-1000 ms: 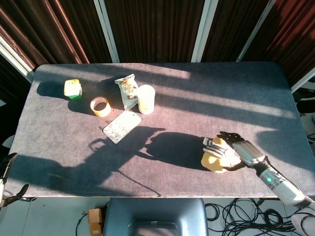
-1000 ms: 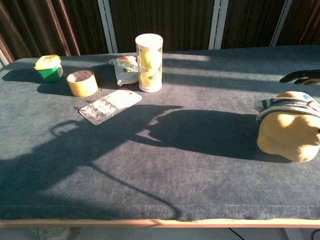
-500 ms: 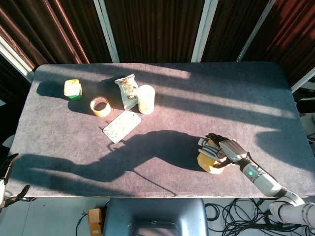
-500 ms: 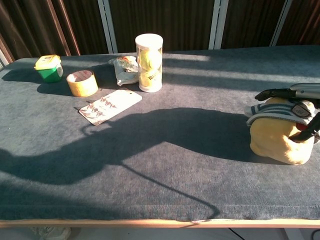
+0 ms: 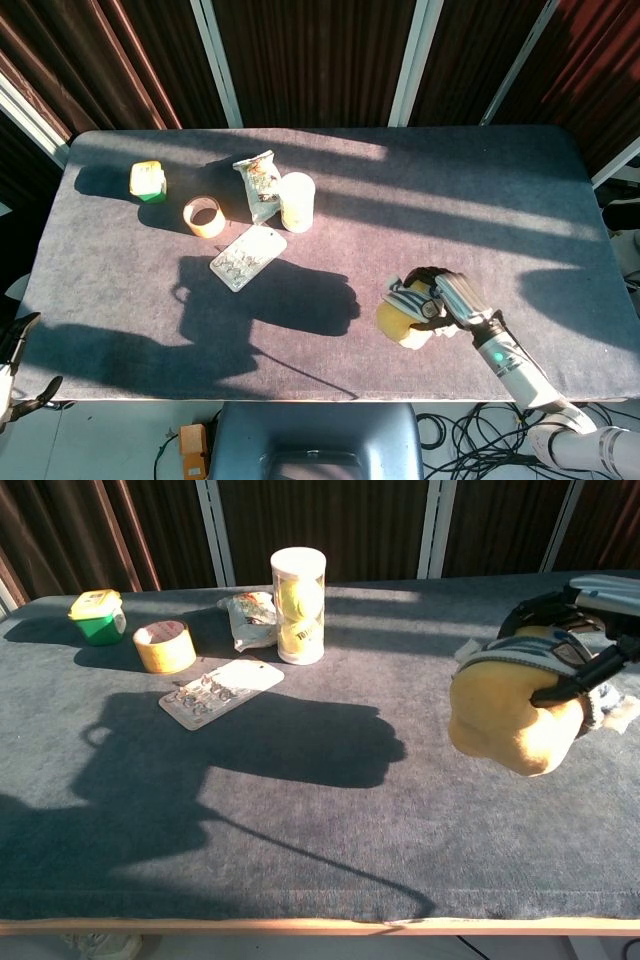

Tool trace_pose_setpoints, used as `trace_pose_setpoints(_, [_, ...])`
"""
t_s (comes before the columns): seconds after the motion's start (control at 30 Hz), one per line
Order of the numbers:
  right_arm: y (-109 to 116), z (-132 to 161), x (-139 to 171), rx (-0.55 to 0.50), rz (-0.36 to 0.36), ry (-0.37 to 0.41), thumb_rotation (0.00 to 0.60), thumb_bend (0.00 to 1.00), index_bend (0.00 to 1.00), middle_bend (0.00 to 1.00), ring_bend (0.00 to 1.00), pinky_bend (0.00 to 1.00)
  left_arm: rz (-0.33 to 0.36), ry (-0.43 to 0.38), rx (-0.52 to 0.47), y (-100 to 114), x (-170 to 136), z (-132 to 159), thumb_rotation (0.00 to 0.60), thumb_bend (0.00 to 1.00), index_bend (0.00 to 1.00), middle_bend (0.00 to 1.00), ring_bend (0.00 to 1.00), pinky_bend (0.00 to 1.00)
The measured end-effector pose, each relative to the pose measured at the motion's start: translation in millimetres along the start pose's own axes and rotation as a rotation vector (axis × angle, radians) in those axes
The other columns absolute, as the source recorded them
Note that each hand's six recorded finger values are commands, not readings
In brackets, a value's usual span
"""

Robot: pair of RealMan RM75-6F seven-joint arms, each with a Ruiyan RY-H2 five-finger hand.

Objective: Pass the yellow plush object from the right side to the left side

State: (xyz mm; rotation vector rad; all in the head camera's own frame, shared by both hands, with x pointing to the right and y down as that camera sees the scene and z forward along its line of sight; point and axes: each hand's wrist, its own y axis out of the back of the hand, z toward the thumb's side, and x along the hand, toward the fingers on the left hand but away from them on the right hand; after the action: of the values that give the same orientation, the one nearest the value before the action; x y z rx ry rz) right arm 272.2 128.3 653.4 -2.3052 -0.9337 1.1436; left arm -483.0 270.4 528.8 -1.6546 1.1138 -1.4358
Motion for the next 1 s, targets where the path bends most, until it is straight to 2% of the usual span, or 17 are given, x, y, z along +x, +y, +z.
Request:
trace_pose_setpoints(0.2, [12, 69, -22, -0.098, -0.029, 0.134, 0.6, 0.18, 0.78, 0.64, 0.8, 1.0, 0.003, 0.001, -0.002, 0, 0, 0, 0.6, 0.25, 0.0, 0.11, 0.12, 0.23])
trace_pose_setpoints(0.33, [8, 87, -34, -0.103, -0.025, 0.163, 0.6, 0.18, 0.78, 0.64, 0.8, 1.0, 0.006, 0.006, 0.0, 1, 0, -1, 0.6, 0.25, 0.0, 0.11, 0.12, 0.23])
trace_pose_setpoints(0.43, [-10, 107, -53, -0.091, -0.013, 0.195, 0.6, 0.18, 0.77, 0.64, 0.78, 0.99, 0.01, 0.007, -0.003, 2, -1, -2, 0.6, 0.25, 0.0, 0.11, 0.12, 0.23])
trace_pose_setpoints(0.6, [-67, 135, -99, -0.121, 0.048, 0.223, 0.6, 0.18, 0.67, 0.62, 0.66, 0.88, 0.011, 0.011, -0.016, 3, -1, -5, 0.6, 0.25, 0.0, 0.11, 0.12, 0.23])
trace_pose_setpoints(0.7, [-93, 138, -121, -0.131, 0.083, 0.216, 0.6, 0.18, 0.59, 0.54, 0.55, 0.78, 0.01, 0.021, -0.019, 3, -1, -8, 0.6, 0.25, 0.0, 0.11, 0.12, 0.23])
trace_pose_setpoints(0.77, [-109, 138, -133, -0.133, 0.109, 0.211, 0.6, 0.18, 0.52, 0.46, 0.44, 0.69, 0.009, 0.023, -0.026, 4, -1, -9, 0.6, 0.25, 0.0, 0.11, 0.12, 0.23])
trace_pose_setpoints(0.87, [-127, 142, -141, -0.136, 0.154, 0.221, 0.6, 0.18, 0.39, 0.3, 0.23, 0.48, 0.011, 0.027, -0.031, 5, -2, -10, 0.6, 0.25, 0.0, 0.11, 0.12, 0.23])
trace_pose_setpoints(0.93, [-136, 145, -141, -0.128, 0.189, 0.239, 0.6, 0.15, 0.22, 0.14, 0.07, 0.25, 0.013, 0.028, -0.03, 5, -2, -11, 0.6, 0.25, 0.0, 0.11, 0.12, 0.23])
trace_pose_setpoints(1.0, [-137, 146, -139, -0.123, 0.208, 0.249, 0.6, 0.12, 0.1, 0.05, 0.01, 0.14, 0.011, 0.028, -0.028, 5, -2, -10, 0.6, 0.25, 0.0, 0.11, 0.12, 0.23])
